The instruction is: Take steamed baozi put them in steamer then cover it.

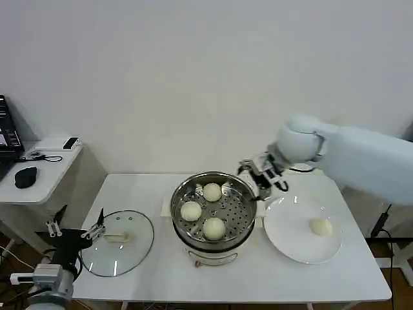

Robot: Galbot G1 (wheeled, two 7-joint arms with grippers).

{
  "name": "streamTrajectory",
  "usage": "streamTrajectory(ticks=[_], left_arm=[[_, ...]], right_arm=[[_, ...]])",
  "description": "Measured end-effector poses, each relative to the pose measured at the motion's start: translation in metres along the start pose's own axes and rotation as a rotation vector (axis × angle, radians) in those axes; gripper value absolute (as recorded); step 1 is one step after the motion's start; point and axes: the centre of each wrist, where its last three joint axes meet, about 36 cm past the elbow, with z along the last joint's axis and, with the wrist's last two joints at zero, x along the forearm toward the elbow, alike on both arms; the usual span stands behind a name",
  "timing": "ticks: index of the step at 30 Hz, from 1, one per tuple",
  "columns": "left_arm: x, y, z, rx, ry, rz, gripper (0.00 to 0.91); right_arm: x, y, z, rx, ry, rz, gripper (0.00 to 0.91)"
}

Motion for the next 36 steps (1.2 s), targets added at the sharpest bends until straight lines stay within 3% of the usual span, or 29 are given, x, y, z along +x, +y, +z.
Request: streamTrajectory(ticks=[9, 16, 24, 36], left_arm=[[-0.006, -0.006, 0.004, 0.0, 0.001, 0.03, 0.907], [-0.01, -0.012, 0.008, -0.005, 0.01, 0.058, 0.907], [-0.012, -0.016, 0.01, -0.006, 0.02, 0.069, 0.907], [-0.011, -0.012, 0.014, -0.016, 0.029, 0.065, 0.907]], right_arm=[[-0.002, 0.071, 0.093, -0.207, 0.101, 0.007, 0.907], [-0.019, 0.123, 0.15, -0.335, 0.165, -0.011, 0.907], [-0.045, 0.163, 0.189, -0.424, 0.222, -0.051, 0.907], [-0.079, 0.179, 0.22, -0.498, 0.275, -0.076, 0.907]])
